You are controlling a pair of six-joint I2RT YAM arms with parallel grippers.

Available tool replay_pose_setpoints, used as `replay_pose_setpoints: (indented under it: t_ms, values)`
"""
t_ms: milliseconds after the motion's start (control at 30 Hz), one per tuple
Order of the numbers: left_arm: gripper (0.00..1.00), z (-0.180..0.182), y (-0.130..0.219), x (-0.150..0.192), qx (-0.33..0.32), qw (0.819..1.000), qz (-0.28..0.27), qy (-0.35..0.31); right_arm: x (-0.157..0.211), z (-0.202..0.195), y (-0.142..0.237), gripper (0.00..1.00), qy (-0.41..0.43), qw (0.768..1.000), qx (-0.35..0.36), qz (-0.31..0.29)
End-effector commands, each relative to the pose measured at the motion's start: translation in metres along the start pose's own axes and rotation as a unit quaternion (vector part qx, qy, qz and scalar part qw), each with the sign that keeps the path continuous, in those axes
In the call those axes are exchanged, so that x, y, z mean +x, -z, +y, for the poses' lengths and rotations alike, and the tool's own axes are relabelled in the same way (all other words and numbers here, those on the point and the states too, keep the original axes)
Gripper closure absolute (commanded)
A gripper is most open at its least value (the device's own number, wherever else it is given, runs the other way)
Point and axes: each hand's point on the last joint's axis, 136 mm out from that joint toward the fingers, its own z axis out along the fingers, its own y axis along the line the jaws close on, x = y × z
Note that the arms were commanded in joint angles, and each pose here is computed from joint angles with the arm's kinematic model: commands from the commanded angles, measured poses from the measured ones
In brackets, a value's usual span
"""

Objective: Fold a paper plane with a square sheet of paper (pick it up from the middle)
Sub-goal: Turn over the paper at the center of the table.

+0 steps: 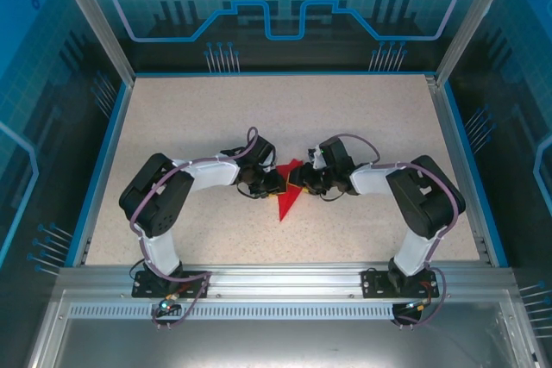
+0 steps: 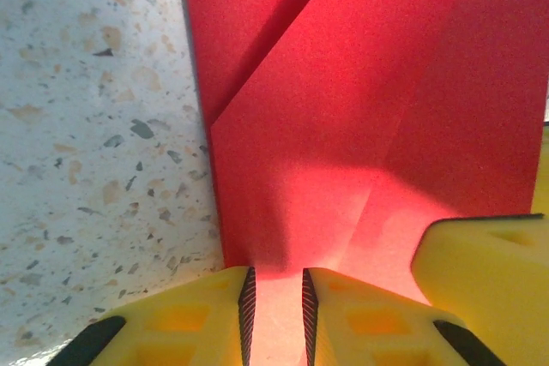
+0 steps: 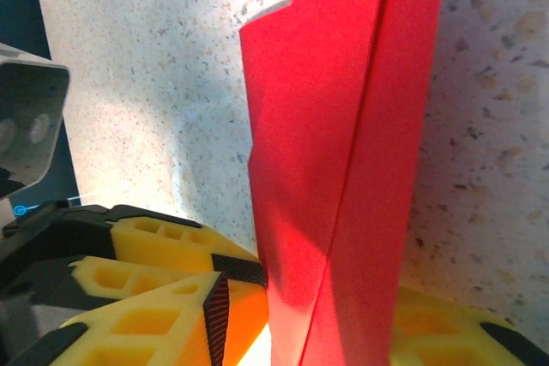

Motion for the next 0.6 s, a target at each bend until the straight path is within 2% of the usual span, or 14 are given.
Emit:
replay_pose_setpoints:
  t_ms: [0,367,567]
  values:
    - [0.76,0.002,0.005,0.003,-0.002,1.0,-0.003,0.006,0.002,0.004,-0.007,0.63,0.016,1.0,0.005,0.007]
    - [0.76,-0.002,0.012,0.003,0.009,1.0,-0.015,0.004,0.003,0.0,-0.022,0.8,0.022,1.0,0.007,0.02]
    - [0.75,-0.009,0.033,0.0,0.023,0.998,-0.054,0.0,0.0,0.007,-0.016,0.9,0.046,0.999,0.018,0.022]
